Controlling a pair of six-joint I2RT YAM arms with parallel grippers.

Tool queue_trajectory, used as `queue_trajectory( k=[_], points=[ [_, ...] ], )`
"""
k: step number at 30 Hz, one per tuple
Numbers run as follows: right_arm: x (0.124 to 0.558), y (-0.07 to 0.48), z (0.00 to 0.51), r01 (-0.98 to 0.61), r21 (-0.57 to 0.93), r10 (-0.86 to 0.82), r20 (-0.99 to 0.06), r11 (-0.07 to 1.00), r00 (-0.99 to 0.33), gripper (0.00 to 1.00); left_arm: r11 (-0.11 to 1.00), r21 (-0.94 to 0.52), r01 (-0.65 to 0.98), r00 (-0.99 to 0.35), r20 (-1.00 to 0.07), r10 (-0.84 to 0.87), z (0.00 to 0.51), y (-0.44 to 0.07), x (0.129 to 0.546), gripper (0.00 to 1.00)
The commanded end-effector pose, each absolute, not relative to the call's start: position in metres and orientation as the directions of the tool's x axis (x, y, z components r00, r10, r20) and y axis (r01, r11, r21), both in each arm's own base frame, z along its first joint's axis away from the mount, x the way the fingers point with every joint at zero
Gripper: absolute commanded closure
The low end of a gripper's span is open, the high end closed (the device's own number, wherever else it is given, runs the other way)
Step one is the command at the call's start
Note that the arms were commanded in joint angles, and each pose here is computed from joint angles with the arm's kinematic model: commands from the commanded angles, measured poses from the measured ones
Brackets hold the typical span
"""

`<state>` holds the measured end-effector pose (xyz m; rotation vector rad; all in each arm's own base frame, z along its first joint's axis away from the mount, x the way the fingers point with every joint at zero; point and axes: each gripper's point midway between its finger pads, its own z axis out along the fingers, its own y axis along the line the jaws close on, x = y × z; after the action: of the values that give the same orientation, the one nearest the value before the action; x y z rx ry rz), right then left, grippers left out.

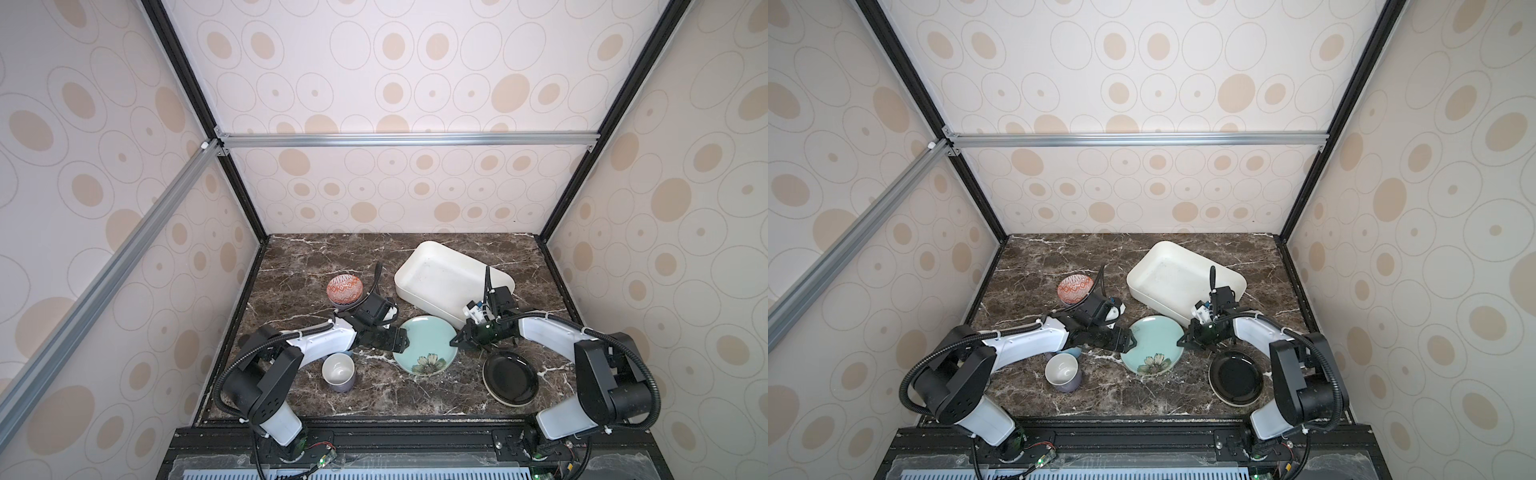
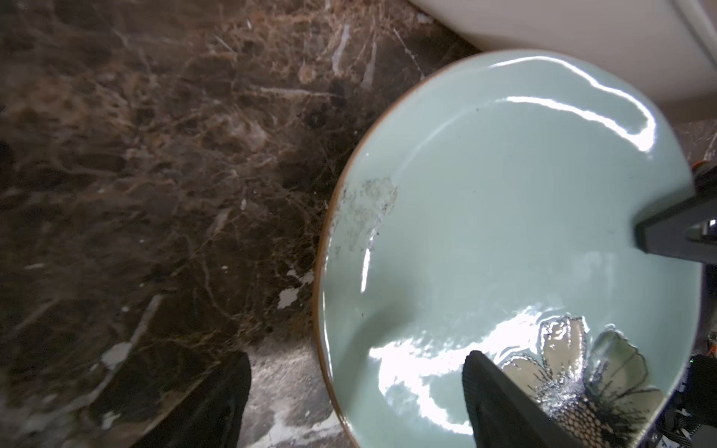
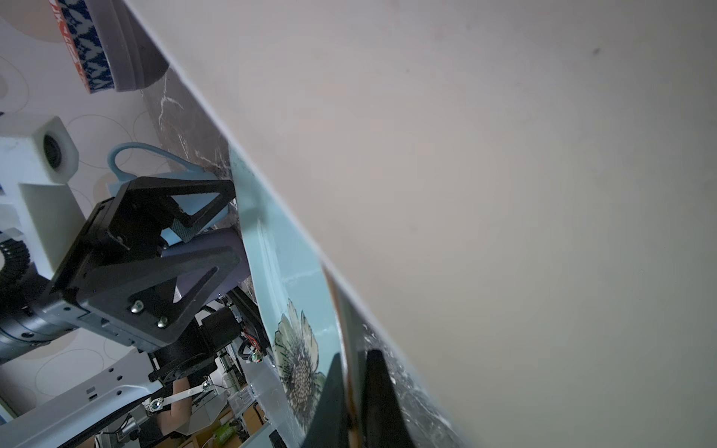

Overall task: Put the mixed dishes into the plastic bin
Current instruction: 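Lift the plate with both grippers toward the white bin's side, then carry the mint-green plate over the white bin with both grippers and lower it in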

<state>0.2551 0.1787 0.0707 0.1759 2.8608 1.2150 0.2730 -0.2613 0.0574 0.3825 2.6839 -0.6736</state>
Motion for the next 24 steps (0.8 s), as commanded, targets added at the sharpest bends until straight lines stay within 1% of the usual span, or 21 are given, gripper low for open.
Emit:
queue_trajectory(
  k=[1, 2, 3, 4, 6, 14, 17, 21, 24],
  points=[
    [0.261, 0.192, 0.110, 0.016, 0.787, 0.085, -0.047, 0.617, -0.995, 1.00, 0.859, -0.371, 0.354, -0.874, -0.458, 0.162, 0.088, -0.255, 0.288, 0.11],
    [0.261, 0.192, 0.112, 0.011, 0.788, 0.085, -0.052, 0.616, -0.995, 1.00, 0.859, -0.371, 0.353, -0.869, -0.471, 0.154, 0.094, -0.254, 0.291, 0.10],
    [0.262, 0.192, 0.115, 0.007, 0.788, 0.086, -0.058, 0.616, -0.995, 1.00, 0.858, -0.372, 0.354, -0.862, -0.487, 0.145, 0.102, -0.253, 0.295, 0.05],
    [0.262, 0.192, 0.118, 0.003, 0.789, 0.085, -0.063, 0.615, -0.994, 1.00, 0.857, -0.371, 0.357, -0.854, -0.501, 0.139, 0.109, -0.253, 0.298, 0.03],
    [0.264, 0.192, 0.126, -0.009, 0.789, 0.086, -0.078, 0.614, -0.993, 1.00, 0.851, -0.372, 0.370, -0.836, -0.533, 0.131, 0.129, -0.254, 0.304, 0.01],
    [0.290, 0.196, 0.169, -0.079, 0.791, 0.099, -0.173, 0.607, -0.980, 1.00, 0.840, -0.350, 0.414, -0.745, -0.660, 0.092, 0.207, -0.256, 0.337, 0.01],
    [0.306, 0.193, 0.182, -0.098, 0.778, 0.108, -0.209, 0.620, -0.972, 1.00, 0.846, -0.334, 0.416, -0.717, -0.693, 0.079, 0.231, -0.253, 0.360, 0.01],
    [0.334, 0.185, 0.191, -0.085, 0.774, 0.154, -0.230, 0.628, -0.961, 1.00, 0.857, -0.312, 0.411, -0.685, -0.725, 0.065, 0.256, -0.248, 0.397, 0.01],
    [0.359, 0.173, 0.195, -0.064, 0.767, 0.203, -0.247, 0.638, -0.948, 1.00, 0.861, -0.310, 0.403, -0.675, -0.736, 0.051, 0.266, -0.250, 0.425, 0.01]
  ],
)
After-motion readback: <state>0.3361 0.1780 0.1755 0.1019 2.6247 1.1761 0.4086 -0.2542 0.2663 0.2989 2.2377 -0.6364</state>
